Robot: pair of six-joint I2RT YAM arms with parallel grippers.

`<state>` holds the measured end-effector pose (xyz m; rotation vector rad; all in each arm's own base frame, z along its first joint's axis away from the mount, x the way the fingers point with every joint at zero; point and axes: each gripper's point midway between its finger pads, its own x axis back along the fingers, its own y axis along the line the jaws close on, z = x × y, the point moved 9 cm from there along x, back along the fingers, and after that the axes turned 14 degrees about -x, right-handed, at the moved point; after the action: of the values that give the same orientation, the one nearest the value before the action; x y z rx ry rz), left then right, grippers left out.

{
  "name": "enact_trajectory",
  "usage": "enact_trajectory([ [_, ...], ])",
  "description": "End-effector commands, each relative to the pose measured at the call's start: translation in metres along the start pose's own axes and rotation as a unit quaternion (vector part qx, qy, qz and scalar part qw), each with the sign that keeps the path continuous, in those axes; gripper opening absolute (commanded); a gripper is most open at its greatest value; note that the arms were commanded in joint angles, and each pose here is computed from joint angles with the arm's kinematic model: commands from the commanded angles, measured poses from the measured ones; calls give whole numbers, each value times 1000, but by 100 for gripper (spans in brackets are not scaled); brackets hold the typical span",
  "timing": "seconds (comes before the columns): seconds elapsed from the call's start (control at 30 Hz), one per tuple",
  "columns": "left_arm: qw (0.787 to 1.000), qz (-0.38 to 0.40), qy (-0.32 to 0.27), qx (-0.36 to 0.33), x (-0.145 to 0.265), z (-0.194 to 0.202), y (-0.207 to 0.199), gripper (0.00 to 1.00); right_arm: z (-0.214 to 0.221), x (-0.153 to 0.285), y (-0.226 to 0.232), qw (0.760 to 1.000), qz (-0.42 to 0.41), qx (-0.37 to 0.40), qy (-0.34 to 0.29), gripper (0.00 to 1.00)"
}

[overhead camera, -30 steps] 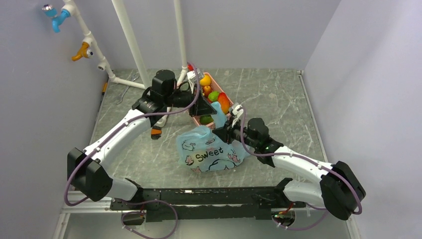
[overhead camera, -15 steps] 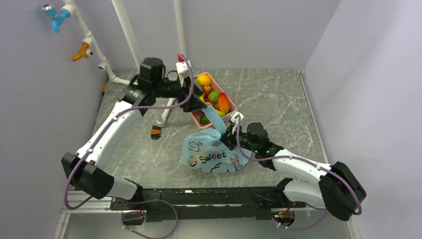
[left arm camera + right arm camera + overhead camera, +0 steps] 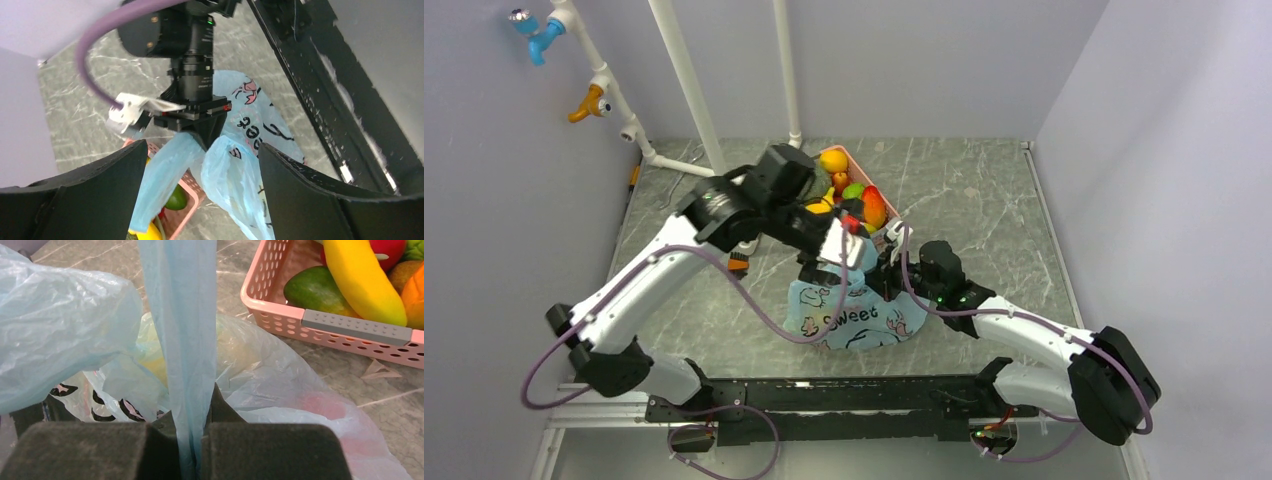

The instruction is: Place the fake fruits into the plastic bag and tie a complex knot

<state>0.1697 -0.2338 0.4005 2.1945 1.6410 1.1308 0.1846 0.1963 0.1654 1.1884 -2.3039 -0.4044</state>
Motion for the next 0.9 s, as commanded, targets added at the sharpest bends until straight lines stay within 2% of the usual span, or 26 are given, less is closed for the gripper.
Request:
enact_trajectory([
  [0.0, 993, 83, 26, -75, -24, 7, -1, 88, -18, -5, 10, 999, -31, -3, -19, 0],
  [0.23, 975, 194, -10, -111, -37, 8, -22, 93, -20, -5, 11, 999, -42, 17, -14, 0],
  [0.43, 959, 240, 1, -148, -43, 19, -36, 96, -19, -4, 11, 999, -46, 19, -11, 0],
  [0.5, 958, 246, 9, -148, -49, 25, -34, 99, -18, -4, 12, 999, -48, 20, -11, 0],
  [0.7, 948, 278, 2, -156, -62, 37, -36, 100, -18, -4, 12, 998, -57, 28, -7, 0],
  [0.8, 942, 297, 2, -153, -68, 43, -39, 98, -19, -3, 13, 998, -57, 30, -8, 0],
  [0.87, 941, 305, 5, -149, -71, 47, -41, 88, -19, -3, 13, 998, -56, 31, -9, 0],
])
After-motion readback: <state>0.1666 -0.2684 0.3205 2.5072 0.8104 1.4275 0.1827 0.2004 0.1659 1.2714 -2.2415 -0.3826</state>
